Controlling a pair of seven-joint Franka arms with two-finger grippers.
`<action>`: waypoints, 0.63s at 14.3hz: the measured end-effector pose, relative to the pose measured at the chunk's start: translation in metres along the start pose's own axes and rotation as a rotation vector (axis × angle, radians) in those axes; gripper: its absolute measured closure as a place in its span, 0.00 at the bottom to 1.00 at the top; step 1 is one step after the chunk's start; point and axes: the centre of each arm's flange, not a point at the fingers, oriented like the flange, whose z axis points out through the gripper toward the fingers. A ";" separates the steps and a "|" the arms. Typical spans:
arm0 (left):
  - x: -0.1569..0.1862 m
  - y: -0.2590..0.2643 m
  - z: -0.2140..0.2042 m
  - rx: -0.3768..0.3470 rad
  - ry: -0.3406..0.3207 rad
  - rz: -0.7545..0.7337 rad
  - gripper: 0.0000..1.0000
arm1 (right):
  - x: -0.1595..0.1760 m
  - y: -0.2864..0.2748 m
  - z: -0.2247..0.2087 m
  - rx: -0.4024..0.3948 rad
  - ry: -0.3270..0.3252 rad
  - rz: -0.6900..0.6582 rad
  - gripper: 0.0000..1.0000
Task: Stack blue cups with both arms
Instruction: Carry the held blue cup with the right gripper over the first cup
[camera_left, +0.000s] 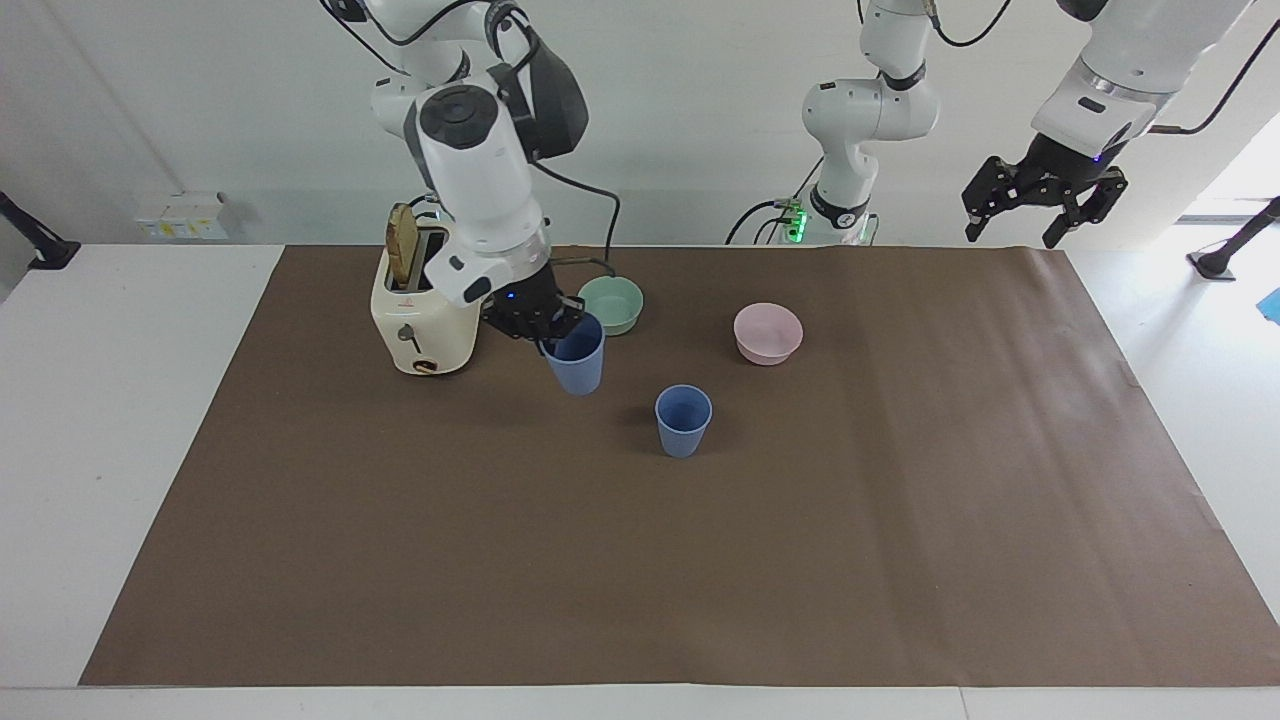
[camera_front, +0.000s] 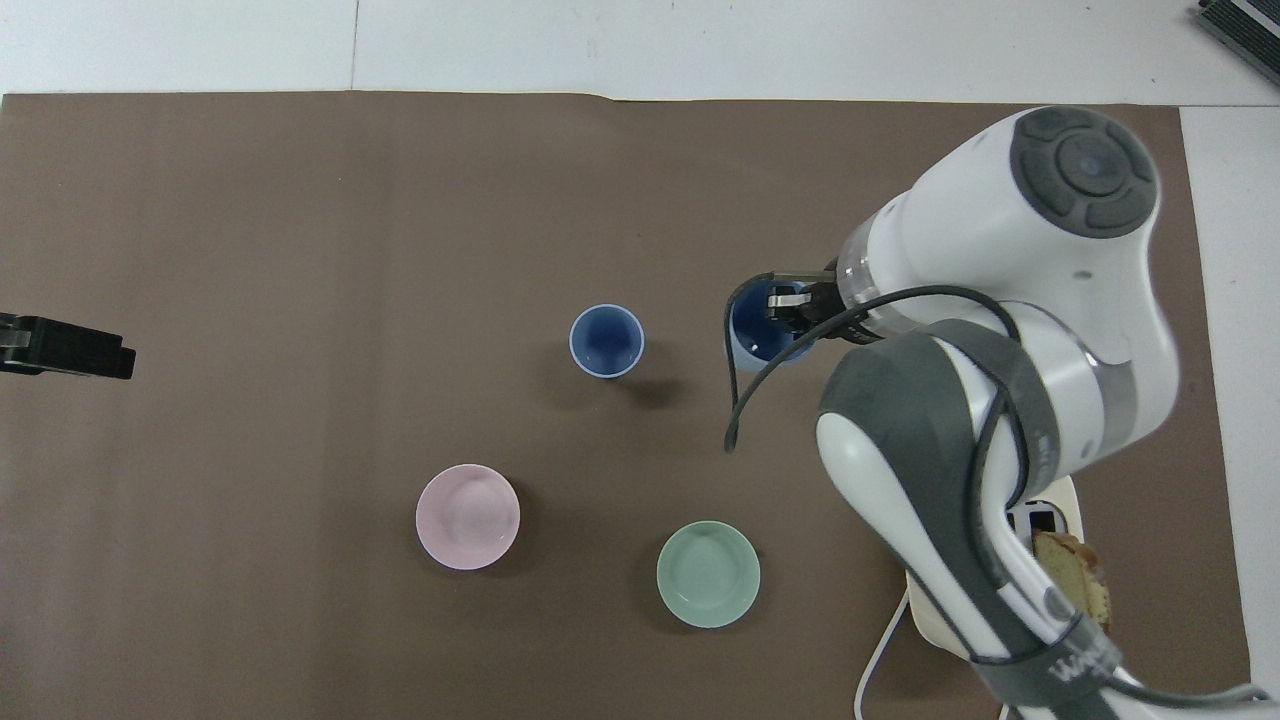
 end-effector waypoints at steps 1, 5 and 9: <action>0.000 0.000 0.000 0.000 0.000 0.000 0.00 | -0.009 -0.020 -0.002 0.006 0.005 -0.004 0.95; 0.000 0.000 0.000 0.000 0.000 0.000 0.00 | -0.027 -0.074 -0.018 0.043 0.033 -0.043 0.95; 0.000 0.000 0.000 0.000 0.000 0.000 0.00 | -0.033 -0.100 0.004 0.016 0.028 -0.076 0.95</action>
